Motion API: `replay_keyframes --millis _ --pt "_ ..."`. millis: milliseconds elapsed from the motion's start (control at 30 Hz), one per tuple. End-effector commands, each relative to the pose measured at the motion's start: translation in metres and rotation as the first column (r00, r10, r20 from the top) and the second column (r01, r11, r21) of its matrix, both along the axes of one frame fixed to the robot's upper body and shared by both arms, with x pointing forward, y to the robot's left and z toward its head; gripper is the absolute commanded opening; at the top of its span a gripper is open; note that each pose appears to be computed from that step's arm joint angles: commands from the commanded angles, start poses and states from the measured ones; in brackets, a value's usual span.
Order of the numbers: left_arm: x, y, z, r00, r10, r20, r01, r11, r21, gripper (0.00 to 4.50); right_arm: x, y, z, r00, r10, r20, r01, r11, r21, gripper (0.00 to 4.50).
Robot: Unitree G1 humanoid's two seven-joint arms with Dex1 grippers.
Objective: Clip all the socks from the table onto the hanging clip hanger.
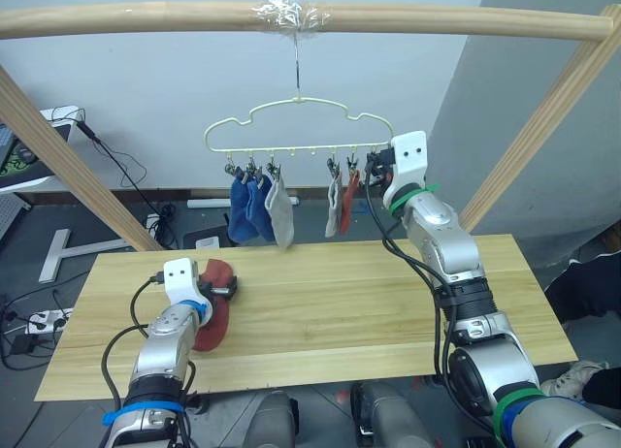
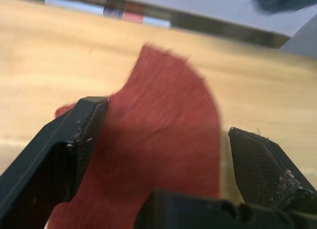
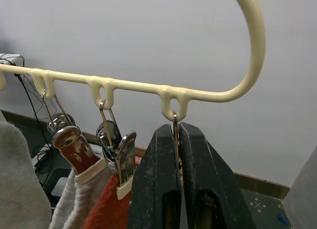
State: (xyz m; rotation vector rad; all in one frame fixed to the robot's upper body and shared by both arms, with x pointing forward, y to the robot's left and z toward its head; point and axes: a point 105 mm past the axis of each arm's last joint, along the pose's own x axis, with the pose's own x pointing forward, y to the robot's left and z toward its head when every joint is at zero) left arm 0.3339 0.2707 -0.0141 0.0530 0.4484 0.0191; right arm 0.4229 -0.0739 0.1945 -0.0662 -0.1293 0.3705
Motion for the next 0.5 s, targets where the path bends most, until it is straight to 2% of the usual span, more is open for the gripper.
replay_keyframes --millis 33,100,200,300,400,500 --pt "-0.0033 0.011 -0.0011 1.0 0.011 -0.014 -0.01 0.999 0.036 4.5 -0.0036 -0.0016 0.0117 0.999 0.005 0.038 -0.005 1.0 0.014 0.02" --pt "-0.0037 0.0166 -0.0001 1.0 0.018 -0.011 -0.018 0.997 0.08 4.5 -0.0035 -0.0016 0.0116 0.999 0.004 0.036 -0.005 1.0 0.014 0.02" --pt "-0.0037 0.017 -0.0006 1.0 0.022 -0.013 -0.021 0.997 0.073 4.5 -0.0035 -0.0017 0.0118 0.999 0.005 0.036 -0.006 1.0 0.015 0.02" --pt "-0.0056 0.0147 -0.0039 0.999 0.026 -0.02 -0.026 0.999 0.025 3.9 -0.0037 -0.0021 0.0113 0.999 0.004 0.035 -0.004 1.0 0.015 0.0" --pt "-0.0071 0.0136 -0.0055 0.999 0.036 -0.02 -0.036 0.999 -0.011 3.02 -0.0035 -0.0033 0.0119 0.999 0.002 0.036 -0.002 1.0 0.014 0.0" --pt "-0.0079 0.0131 -0.0048 0.999 0.029 -0.017 -0.029 1.0 -0.005 2.07 -0.0035 -0.0039 0.0118 0.999 -0.001 0.037 0.0 1.0 0.014 0.0"
